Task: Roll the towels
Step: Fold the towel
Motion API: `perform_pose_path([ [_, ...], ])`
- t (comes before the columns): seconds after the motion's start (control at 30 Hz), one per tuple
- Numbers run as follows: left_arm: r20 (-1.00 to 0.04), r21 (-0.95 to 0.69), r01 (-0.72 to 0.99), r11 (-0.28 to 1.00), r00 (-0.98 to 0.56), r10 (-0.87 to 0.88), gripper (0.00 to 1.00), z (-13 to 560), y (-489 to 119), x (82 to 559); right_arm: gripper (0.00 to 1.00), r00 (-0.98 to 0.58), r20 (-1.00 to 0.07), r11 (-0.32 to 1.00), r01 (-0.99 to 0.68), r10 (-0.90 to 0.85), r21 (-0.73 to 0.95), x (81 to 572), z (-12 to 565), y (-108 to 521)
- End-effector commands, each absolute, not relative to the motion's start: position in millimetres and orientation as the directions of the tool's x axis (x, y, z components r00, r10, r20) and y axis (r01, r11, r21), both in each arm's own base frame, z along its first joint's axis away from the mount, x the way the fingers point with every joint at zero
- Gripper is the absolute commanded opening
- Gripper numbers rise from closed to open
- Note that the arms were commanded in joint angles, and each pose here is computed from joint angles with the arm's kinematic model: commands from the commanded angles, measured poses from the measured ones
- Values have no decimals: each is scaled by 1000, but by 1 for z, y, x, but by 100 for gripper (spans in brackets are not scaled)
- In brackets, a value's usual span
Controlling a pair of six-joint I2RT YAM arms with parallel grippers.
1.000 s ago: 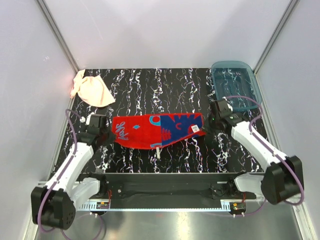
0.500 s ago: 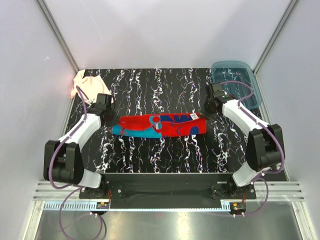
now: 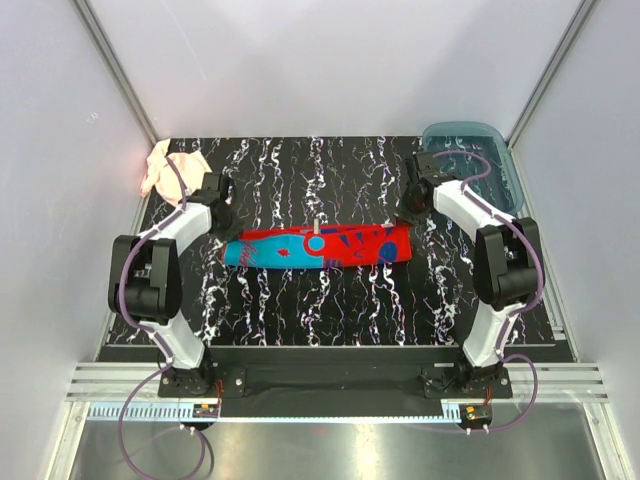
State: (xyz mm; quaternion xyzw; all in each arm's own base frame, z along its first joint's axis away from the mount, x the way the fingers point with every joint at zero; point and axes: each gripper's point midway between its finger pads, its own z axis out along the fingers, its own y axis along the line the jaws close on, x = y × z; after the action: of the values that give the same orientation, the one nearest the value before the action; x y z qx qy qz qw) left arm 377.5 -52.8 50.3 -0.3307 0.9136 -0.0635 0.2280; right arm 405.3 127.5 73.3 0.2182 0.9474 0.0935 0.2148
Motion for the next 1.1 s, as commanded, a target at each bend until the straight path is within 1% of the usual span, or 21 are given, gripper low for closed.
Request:
perform_pose_path([
  [0.0,-383,-306,-575,759,-655,-651,0,59,-49,391,0,-798,-408,891,343,443,298,431,88,127],
  [0.23,-392,-305,-592,746,-635,-665,0,58,-36,388,0,-794,-410,889,348,449,299,442,88,122],
  [0.37,-381,-298,-597,745,-641,-666,0,52,-33,387,0,-800,-398,888,346,448,304,445,81,125],
  [0.4,-372,-295,-601,743,-644,-668,5,49,-33,387,0,-804,-391,888,349,449,301,446,77,125],
  [0.43,-368,-295,-602,742,-645,-669,8,47,-33,387,0,-802,-395,887,349,449,302,449,76,125],
  [0.53,-361,-308,-602,737,-642,-676,26,44,-32,391,0,-812,-377,886,340,445,314,454,70,130],
  [0.6,-352,-310,-602,735,-646,-678,34,40,-32,393,2,-819,-366,888,342,443,308,458,63,132],
  [0.63,-353,-315,-600,735,-645,-678,49,42,-32,397,14,-818,-368,888,339,441,311,462,65,133],
  [0.67,-351,-313,-598,738,-649,-675,58,42,-32,399,24,-820,-368,889,337,439,309,464,65,133],
  [0.7,-339,-306,-603,737,-655,-676,67,37,-32,399,30,-825,-360,891,339,436,304,465,61,134],
  [0.73,-339,-308,-601,738,-655,-675,71,40,-32,403,36,-821,-368,891,336,436,306,469,65,134],
  [0.77,-334,-303,-604,737,-657,-676,80,39,-31,404,74,-821,-371,892,335,435,305,471,66,134],
  [0.8,-330,-301,-608,734,-656,-679,82,38,-30,405,99,-818,-381,894,326,430,309,476,70,135],
  [0.9,-341,-312,-608,730,-646,-683,86,44,-28,408,100,-818,-404,905,307,409,294,482,79,132],
  [0.93,-342,-311,-623,718,-631,-696,86,45,-18,409,100,-818,-410,908,302,404,290,483,82,132],
  [0.97,-351,-317,-619,719,-628,-695,89,51,-17,410,100,-817,-415,909,299,401,290,484,86,131],
  [1.0,-357,-310,-620,721,-627,-692,89,55,-14,408,100,-805,-438,912,300,400,282,484,95,127],
  [1.03,-377,-308,-612,728,-624,-684,90,61,-12,410,100,-799,-454,914,289,394,283,484,101,127],
  [1.07,-404,-313,-604,733,-614,-678,93,73,-9,410,100,-796,-465,918,284,387,278,483,105,125],
])
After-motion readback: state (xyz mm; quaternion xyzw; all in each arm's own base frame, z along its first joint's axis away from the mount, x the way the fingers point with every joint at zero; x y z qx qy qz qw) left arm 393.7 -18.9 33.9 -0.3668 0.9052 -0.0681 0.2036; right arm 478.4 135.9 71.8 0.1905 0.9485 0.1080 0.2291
